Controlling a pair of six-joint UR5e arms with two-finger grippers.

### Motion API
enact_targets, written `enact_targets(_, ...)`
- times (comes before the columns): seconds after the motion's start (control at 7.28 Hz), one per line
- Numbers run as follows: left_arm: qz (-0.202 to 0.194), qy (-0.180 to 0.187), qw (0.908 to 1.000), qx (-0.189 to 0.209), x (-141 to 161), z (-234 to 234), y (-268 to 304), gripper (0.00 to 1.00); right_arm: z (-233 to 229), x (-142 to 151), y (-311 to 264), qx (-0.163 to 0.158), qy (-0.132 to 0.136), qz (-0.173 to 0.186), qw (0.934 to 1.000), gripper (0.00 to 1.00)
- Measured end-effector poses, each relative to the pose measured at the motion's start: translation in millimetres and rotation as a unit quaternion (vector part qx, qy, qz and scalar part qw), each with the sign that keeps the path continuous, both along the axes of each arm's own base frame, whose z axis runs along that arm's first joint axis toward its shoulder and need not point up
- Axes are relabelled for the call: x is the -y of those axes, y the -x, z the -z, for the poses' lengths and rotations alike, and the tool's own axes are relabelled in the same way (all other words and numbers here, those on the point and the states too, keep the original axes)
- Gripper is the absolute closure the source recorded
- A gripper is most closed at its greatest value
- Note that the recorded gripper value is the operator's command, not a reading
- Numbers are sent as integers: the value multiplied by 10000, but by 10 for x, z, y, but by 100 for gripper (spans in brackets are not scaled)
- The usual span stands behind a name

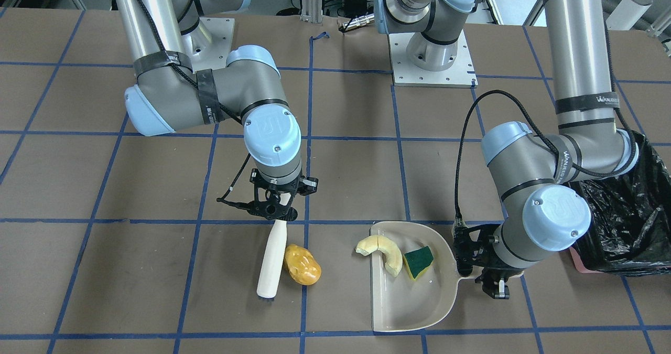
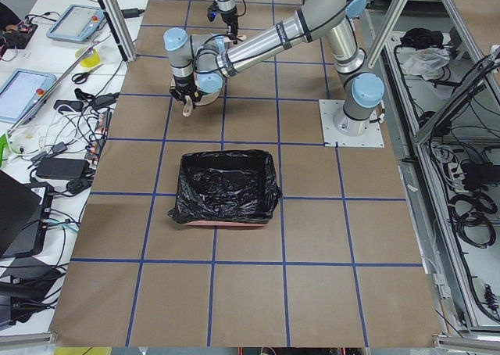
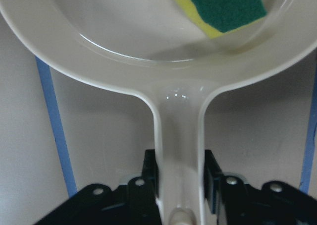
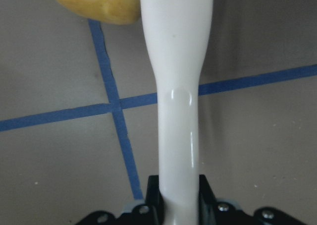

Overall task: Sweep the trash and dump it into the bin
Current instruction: 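Sweep the yellow potato into the dustpan with the right gripper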

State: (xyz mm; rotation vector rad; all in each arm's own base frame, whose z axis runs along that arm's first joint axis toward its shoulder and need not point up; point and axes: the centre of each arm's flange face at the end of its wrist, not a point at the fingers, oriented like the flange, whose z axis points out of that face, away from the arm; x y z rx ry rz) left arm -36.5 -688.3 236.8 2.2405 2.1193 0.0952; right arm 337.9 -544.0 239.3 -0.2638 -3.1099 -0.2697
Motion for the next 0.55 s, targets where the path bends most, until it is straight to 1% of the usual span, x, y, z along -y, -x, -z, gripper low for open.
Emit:
enact_targets(0.27, 0, -9, 10000, -1, -2, 7, 0, 98, 44, 123, -385, 94, 76, 124, 9999, 100)
enact_targets(0.55, -5, -6, 10000, -1, -3, 7, 0, 98, 82, 215, -693, 124, 171, 134, 9997, 100)
